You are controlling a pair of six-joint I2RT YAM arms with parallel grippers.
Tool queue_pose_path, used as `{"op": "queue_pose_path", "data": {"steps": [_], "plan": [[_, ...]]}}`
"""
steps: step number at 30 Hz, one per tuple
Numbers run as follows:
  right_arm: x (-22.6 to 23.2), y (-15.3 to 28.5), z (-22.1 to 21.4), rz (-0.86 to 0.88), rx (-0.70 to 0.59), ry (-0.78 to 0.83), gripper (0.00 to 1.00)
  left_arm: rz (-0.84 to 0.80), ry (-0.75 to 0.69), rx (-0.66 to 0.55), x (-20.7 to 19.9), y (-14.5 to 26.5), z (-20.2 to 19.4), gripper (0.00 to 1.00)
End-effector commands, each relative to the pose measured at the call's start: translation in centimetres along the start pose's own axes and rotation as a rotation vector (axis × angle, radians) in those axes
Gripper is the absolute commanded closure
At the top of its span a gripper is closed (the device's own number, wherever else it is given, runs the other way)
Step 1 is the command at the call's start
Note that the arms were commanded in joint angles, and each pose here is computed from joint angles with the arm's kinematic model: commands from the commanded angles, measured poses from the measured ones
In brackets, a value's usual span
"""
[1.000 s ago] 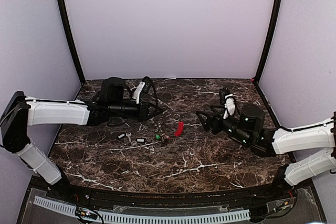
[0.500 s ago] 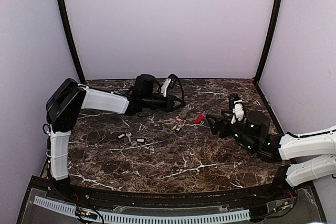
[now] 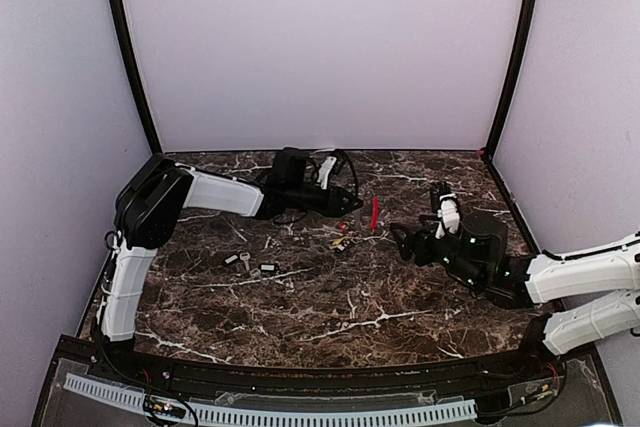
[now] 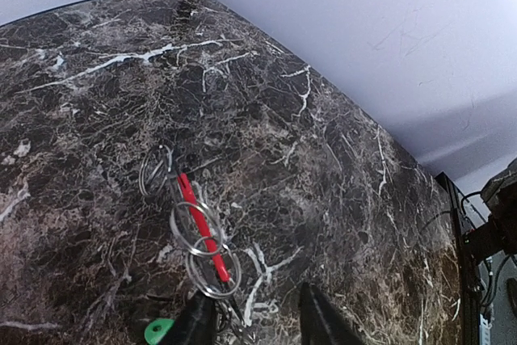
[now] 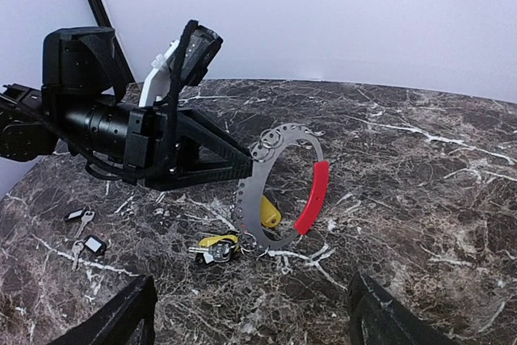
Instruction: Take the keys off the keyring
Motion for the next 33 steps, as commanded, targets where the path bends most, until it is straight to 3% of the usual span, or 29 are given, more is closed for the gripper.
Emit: {"op": "queue_pose_path", "data": {"steps": [1,3,5,8,17,22,27,33], "plan": [[1.1,-0.7,1.9,0.022,-0.047,-0.028,0.19,-0.017,-0.027,-0.035,-0.3,0.4,2.2,0.56],[1.4,-0.8,2.0,0.027,-0.046,-0.025,0.19,-0.008,-0.037,-0.041,-0.3,0.6,2.7,0.46],[1.6,-0.9,2.1,0.031,-0.042,-0.022,0.19,0.029,-0.044,-0.044,0.1,1.1,3.2,0.15],[1.9,-1.1,2.5,0.037,-0.045,-0.021,0.18,0.089,-0.061,-0.052,0.5,1.9,3.9,0.03],[4.2,-3.5,4.1,0.073,-0.006,-0.022,0.1,0.188,-0.092,-0.07,0.9,5.1,5.1,0.01],[3.2,-5.3,5.5,0.109,0.036,-0.055,0.07,0.291,-0.028,-0.086,3.8,9.7,4.8,0.01],[-3.2,-6.4,7.1,0.017,0.072,-0.098,0.07,0.549,0.082,-0.122,9.6,20.3,2.9,0.01],[-14.7,-2.7,11.2,-0.203,-0.051,-0.174,0.08,0.867,0.238,-0.169,13.6,35.1,-2.7,0.01]]}}
Point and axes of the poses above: each gripper's point midway between its finger pads, its own y axis back along the fingers, its own x axis along the line the jaws close on, z = x × y, the point moved 1 cm from there along y, back along the fingers, and after that the axes turned 14 degrees about -y, right-handed, at the moved point
